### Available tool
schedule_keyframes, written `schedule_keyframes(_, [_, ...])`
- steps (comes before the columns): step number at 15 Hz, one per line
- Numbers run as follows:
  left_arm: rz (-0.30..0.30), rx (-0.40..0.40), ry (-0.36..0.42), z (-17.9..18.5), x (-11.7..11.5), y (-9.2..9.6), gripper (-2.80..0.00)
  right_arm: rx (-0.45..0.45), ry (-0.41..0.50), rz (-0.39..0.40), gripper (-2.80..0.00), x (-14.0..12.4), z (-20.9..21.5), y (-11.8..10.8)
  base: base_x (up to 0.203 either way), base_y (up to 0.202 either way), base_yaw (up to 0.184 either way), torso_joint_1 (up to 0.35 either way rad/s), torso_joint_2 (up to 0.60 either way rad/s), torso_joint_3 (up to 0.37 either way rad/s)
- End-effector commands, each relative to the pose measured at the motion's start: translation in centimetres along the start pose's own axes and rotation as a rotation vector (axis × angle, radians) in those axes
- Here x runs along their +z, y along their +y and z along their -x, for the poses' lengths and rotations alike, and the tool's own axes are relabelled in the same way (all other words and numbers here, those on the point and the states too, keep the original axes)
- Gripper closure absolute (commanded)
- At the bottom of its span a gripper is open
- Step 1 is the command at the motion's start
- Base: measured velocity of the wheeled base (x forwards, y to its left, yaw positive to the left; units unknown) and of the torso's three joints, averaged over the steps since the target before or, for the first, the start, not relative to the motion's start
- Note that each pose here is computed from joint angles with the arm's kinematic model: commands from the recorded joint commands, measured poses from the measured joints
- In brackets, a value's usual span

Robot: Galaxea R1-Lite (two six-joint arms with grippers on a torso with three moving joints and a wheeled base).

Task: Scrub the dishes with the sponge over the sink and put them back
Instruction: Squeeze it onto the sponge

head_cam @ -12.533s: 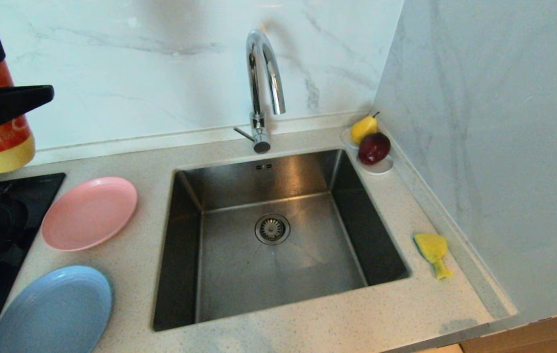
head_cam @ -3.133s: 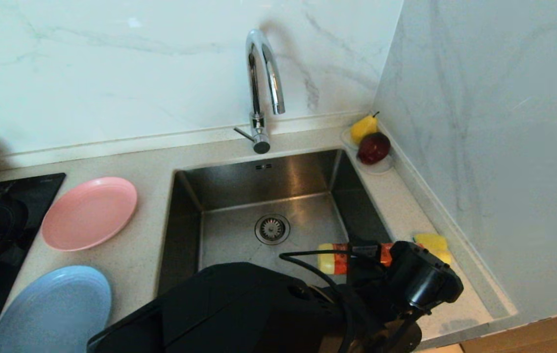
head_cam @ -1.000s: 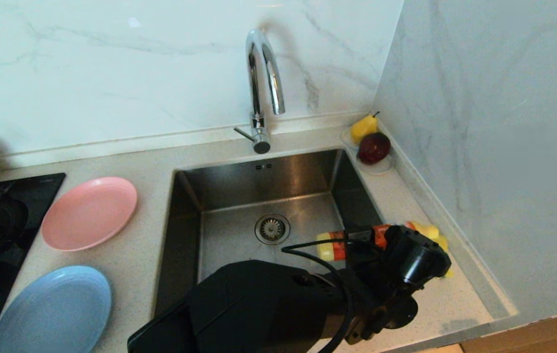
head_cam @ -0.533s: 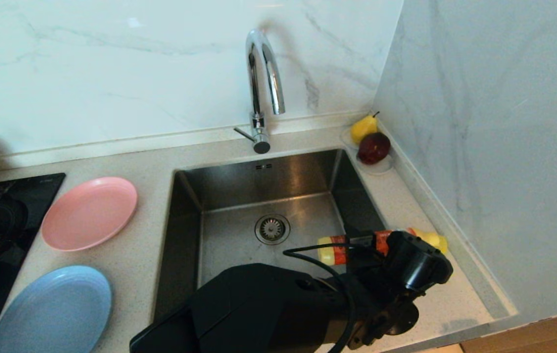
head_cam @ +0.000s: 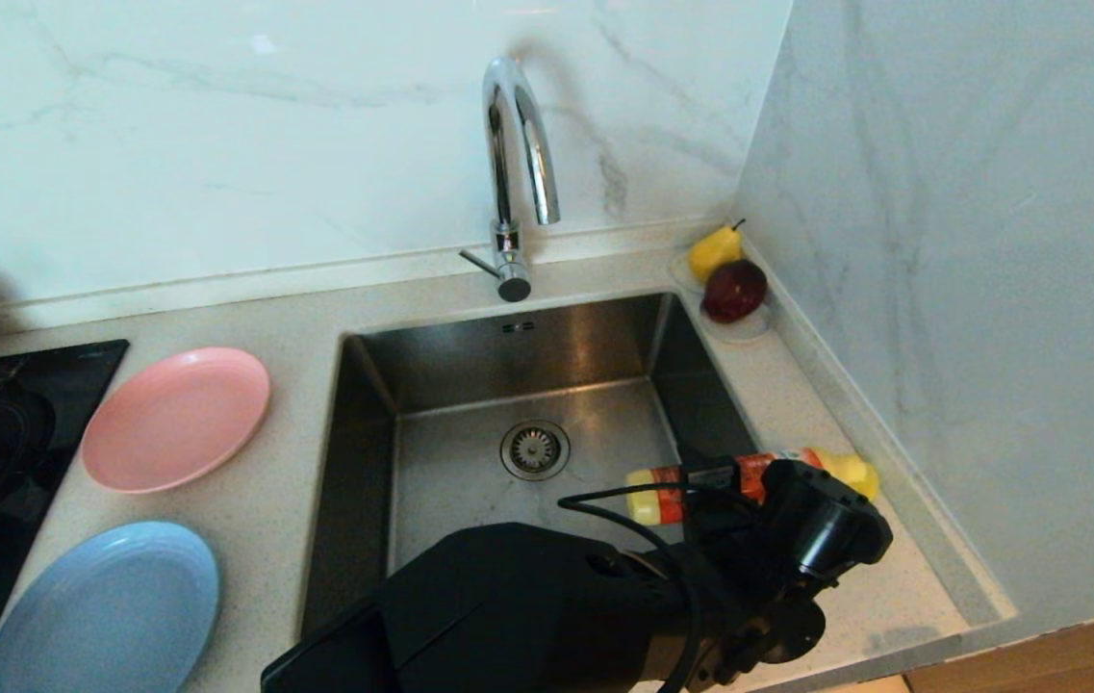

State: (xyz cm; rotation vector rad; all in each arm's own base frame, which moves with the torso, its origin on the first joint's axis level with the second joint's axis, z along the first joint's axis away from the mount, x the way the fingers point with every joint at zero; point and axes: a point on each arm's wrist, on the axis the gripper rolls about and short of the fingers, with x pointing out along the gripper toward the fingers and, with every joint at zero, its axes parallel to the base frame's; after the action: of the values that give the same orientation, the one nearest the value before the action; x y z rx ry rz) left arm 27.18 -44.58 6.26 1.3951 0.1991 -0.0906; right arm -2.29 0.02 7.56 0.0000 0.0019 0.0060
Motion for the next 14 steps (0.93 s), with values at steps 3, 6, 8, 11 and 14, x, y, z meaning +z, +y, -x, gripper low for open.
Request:
schedule_keyframes(3, [0.004,0.011,0.008,0.2,-0.1,0.8,0.0,0.0,0.001,0.0,0.0,0.0,0.0,0.0,0.0,0.0,0.0,0.0,0.0,0.0])
schedule_keyframes(6, [-0.013,0.003,0.011,0.2,-0.1,0.3,0.0,0.002,0.001,0.0,0.0,0.0,0.0,0.0,0.0,0.0,0.0,0.0,0.0,0.0])
schedule_keyframes(8, [-0.037,-0.006,0.013,0.3,-0.2,-0.3,0.0,0.001,0.001,0.0,0.0,0.0,0.0,0.0,0.0,0.0,0.0,0.0,0.0,0.0])
schedule_keyframes(11, [-0.063,-0.018,0.019,0.4,-0.7,-1.0,0.0,0.0,0.0,0.0,0.0,0.0,0.0,0.0,0.0,0.0,0.0,0.0,0.0,0.0])
schedule_keyframes(14, [-0.06,-0.018,0.019,0.4,-0.7,-1.0,0.0,0.001,0.0,0.0,0.0,0.0,0.0,0.0,0.0,0.0,0.0,0.0,0.0,0.0])
